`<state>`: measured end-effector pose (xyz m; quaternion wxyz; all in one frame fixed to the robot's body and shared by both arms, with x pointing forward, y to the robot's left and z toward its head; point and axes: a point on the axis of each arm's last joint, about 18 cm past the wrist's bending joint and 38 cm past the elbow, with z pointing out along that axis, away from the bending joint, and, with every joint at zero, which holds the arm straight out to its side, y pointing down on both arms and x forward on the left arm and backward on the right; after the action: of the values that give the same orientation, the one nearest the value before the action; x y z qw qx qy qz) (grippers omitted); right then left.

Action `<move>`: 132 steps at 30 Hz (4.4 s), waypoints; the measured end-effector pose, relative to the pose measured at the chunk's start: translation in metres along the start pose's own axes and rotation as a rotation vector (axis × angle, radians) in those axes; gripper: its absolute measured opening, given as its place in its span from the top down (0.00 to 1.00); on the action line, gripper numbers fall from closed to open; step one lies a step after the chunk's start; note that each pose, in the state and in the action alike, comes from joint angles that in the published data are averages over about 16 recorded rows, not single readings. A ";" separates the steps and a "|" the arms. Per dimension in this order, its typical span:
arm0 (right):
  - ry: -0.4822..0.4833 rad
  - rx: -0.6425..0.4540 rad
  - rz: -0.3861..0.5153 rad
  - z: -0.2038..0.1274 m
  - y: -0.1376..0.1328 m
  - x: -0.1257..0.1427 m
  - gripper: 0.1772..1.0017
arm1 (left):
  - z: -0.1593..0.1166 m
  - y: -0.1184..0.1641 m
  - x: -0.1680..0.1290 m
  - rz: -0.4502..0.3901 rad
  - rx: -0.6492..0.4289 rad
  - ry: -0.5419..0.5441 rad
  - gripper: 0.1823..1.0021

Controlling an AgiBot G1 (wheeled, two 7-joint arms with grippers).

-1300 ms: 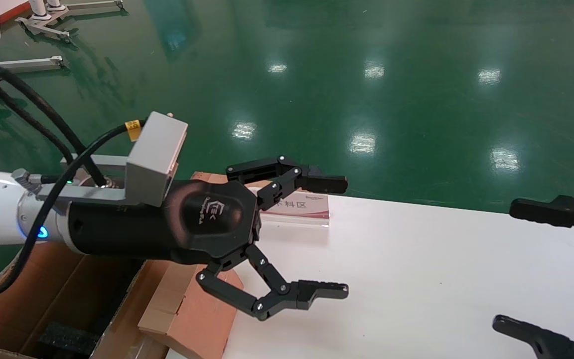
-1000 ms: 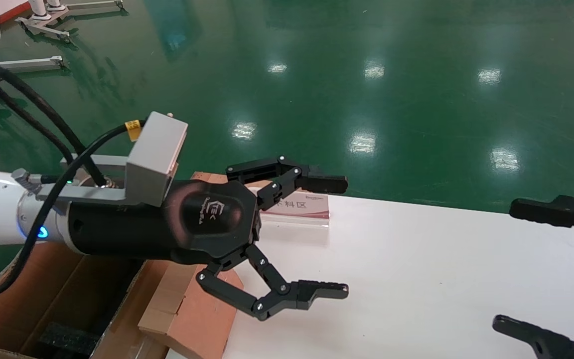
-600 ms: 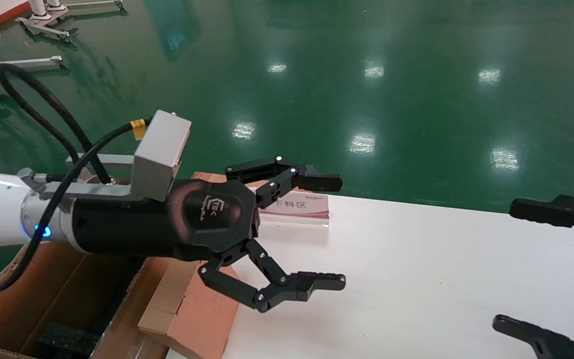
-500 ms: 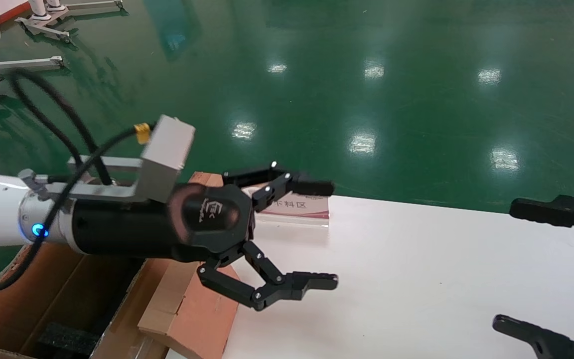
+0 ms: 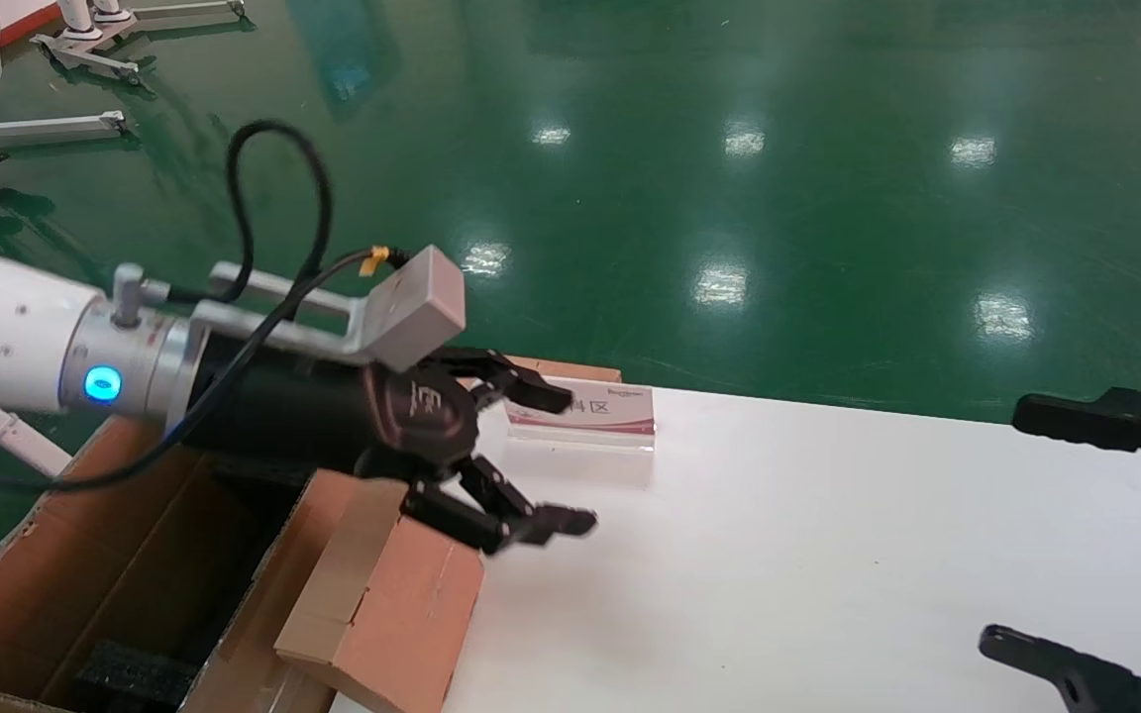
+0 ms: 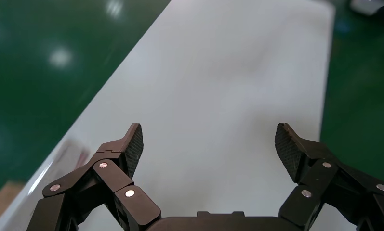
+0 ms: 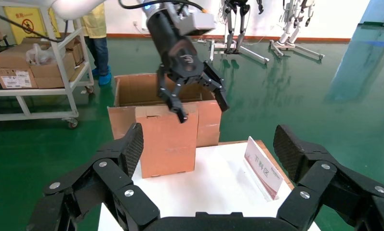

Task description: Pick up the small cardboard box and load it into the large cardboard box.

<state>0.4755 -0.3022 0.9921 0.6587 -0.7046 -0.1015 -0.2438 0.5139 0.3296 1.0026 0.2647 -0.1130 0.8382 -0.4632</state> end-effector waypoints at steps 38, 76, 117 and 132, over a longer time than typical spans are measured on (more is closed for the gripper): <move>0.000 0.000 0.000 0.000 0.000 0.000 0.00 | -0.020 -0.010 -0.026 -0.392 -0.565 -0.283 0.00; 0.000 0.000 0.000 0.000 0.000 0.000 0.00 | 0.004 0.022 -0.019 -0.520 -0.820 -0.345 0.00; 0.000 0.000 0.000 0.000 0.000 0.000 0.03 | 0.013 0.042 -0.021 -0.542 -0.809 -0.342 0.02; 0.000 0.000 0.000 0.000 0.000 0.000 0.26 | 0.012 0.042 -0.021 -0.541 -0.811 -0.343 0.21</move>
<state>0.4755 -0.3023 0.9922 0.6587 -0.7045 -0.1013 -0.2439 0.5406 0.3528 0.9691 0.2042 -0.4935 0.8357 -0.1278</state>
